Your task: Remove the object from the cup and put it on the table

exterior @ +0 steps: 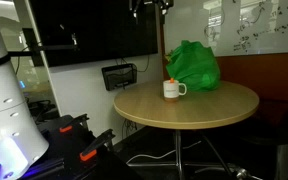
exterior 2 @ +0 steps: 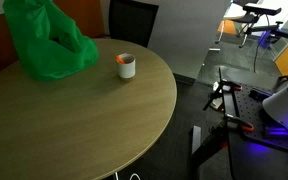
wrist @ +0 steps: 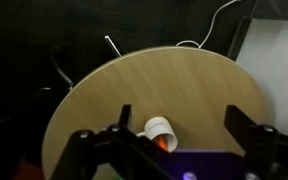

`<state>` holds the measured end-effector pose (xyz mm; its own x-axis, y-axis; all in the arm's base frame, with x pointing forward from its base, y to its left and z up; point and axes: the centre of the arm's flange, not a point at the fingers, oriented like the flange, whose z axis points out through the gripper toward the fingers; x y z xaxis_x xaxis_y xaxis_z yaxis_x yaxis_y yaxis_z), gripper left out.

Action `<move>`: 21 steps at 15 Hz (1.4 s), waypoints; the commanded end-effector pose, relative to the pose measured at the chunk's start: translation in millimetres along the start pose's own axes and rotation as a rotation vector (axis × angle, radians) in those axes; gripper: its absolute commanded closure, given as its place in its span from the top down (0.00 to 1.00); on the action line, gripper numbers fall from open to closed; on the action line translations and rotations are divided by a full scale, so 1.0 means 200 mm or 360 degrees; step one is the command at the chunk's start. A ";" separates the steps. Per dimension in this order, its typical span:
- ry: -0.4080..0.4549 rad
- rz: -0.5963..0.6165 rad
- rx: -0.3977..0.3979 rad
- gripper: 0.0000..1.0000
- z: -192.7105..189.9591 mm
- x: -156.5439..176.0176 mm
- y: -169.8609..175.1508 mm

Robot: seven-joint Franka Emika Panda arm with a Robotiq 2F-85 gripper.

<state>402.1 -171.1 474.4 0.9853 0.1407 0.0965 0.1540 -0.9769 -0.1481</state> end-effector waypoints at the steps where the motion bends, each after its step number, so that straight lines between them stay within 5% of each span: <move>1: 0.0000 0.0000 0.0000 1.00 0.00 0.00 0.00; 9: 0.0127 -0.0104 -0.0047 1.00 0.13 0.15 -0.06; 21: 0.0354 -0.0356 -0.0219 1.00 0.95 0.75 -0.22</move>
<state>533.3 -74.7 318.8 0.9030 0.3001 0.3076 0.3076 -0.9512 0.0251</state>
